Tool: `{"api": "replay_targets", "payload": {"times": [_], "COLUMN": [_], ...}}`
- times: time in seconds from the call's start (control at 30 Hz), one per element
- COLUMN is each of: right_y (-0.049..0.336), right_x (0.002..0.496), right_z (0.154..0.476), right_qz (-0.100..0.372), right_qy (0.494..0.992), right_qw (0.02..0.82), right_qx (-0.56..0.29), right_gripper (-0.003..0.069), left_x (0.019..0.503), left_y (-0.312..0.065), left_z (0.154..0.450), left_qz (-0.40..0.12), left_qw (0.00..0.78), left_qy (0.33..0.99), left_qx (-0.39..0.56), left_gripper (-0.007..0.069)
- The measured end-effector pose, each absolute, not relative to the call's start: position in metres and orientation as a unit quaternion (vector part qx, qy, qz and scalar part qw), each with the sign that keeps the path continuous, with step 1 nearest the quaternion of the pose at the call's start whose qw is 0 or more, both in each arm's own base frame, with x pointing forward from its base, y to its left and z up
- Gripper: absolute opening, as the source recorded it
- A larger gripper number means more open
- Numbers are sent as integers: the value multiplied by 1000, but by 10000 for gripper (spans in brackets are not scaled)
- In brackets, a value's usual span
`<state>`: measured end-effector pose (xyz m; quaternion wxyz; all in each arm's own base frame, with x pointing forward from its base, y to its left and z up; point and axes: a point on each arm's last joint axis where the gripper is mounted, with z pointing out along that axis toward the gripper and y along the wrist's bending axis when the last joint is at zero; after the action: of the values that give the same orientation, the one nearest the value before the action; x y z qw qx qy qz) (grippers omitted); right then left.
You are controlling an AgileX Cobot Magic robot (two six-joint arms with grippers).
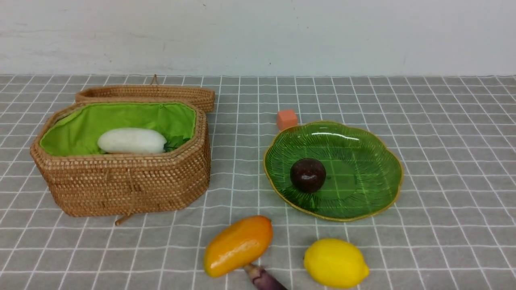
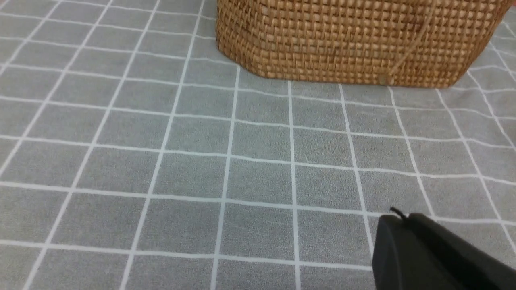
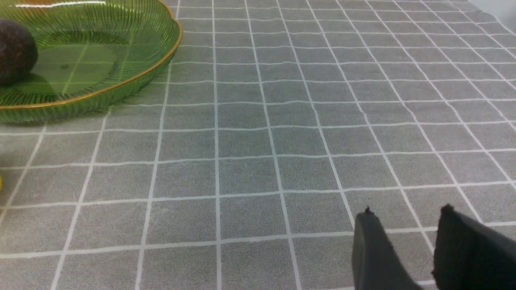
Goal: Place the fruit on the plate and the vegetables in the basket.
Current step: Use the right arm to grab a lemon and put it into the right plate
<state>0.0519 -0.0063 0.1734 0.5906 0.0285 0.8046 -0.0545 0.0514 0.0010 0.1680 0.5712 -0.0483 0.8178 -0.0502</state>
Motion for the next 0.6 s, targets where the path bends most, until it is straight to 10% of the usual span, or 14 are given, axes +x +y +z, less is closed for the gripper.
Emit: {"api": "replay_targets", "payload": {"times": [0.6], "right_y": [-7], "right_x": [54], "right_z": [179], "right_qz": [-67], "right_qy": [776], "right_qw": [627], "right_qx": [23], "right_gripper": [241], "left_x": [51], "left_y": [0], "left_z": [168], "left_qz": [-57], "left_qw": [571], "left_qy": [818], "left_qx": [-38], "left_gripper": [7]}}
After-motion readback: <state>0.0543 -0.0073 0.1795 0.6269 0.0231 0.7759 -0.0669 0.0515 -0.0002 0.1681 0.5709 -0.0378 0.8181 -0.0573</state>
